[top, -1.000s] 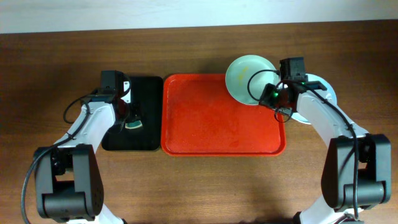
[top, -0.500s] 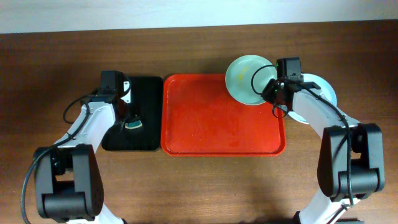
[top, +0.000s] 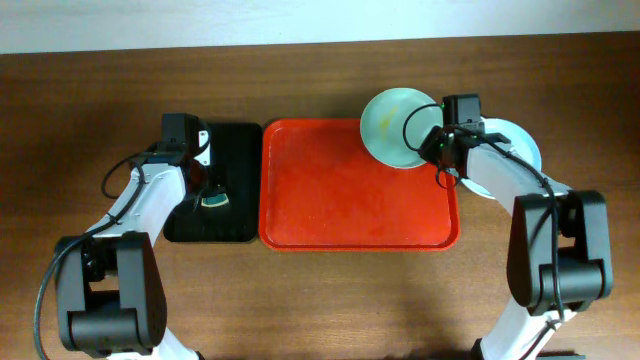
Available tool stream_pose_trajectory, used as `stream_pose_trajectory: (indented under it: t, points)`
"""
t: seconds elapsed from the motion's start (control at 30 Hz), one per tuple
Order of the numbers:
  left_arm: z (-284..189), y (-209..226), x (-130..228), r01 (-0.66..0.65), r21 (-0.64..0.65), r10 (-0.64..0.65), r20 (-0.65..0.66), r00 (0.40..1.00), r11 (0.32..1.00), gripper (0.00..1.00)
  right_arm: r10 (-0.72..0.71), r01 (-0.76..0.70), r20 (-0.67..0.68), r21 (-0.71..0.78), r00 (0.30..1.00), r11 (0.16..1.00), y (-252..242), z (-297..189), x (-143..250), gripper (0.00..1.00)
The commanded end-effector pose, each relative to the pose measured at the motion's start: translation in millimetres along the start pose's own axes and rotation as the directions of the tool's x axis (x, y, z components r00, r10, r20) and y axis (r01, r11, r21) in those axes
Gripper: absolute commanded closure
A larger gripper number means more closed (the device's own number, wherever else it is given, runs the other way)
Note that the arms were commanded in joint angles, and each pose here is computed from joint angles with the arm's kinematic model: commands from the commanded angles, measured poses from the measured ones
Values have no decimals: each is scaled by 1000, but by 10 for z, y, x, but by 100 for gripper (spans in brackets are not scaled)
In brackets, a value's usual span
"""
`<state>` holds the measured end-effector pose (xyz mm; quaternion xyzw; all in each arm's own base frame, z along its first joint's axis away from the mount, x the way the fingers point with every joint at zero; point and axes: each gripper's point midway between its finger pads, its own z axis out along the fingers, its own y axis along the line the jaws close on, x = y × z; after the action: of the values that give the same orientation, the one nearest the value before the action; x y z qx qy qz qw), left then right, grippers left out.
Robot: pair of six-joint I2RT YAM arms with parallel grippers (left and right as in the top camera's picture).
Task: Clean dirty plates on tray and stack at the side
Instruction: 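Move the right gripper to the pale green plate rim and grasp it, then drag the pale green plate with the right gripper to the tray center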
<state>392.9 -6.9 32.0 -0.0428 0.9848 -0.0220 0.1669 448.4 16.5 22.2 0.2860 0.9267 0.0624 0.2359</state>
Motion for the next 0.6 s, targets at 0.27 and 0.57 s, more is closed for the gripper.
stream_pose_trajectory:
  t: [0.27, 0.57]
  points:
    - [-25, -39, -11, -16, 16, 16, 9, 1000, 1000, 99, -74, 59, -115, -131, 991, 990, 213, 7, 245, 96]
    - [-26, -40, -11, -16, 17, 16, 8, 1000, 1000, 100, -236, 182, -421, -166, 876, 969, -17, -195, 982, 96]
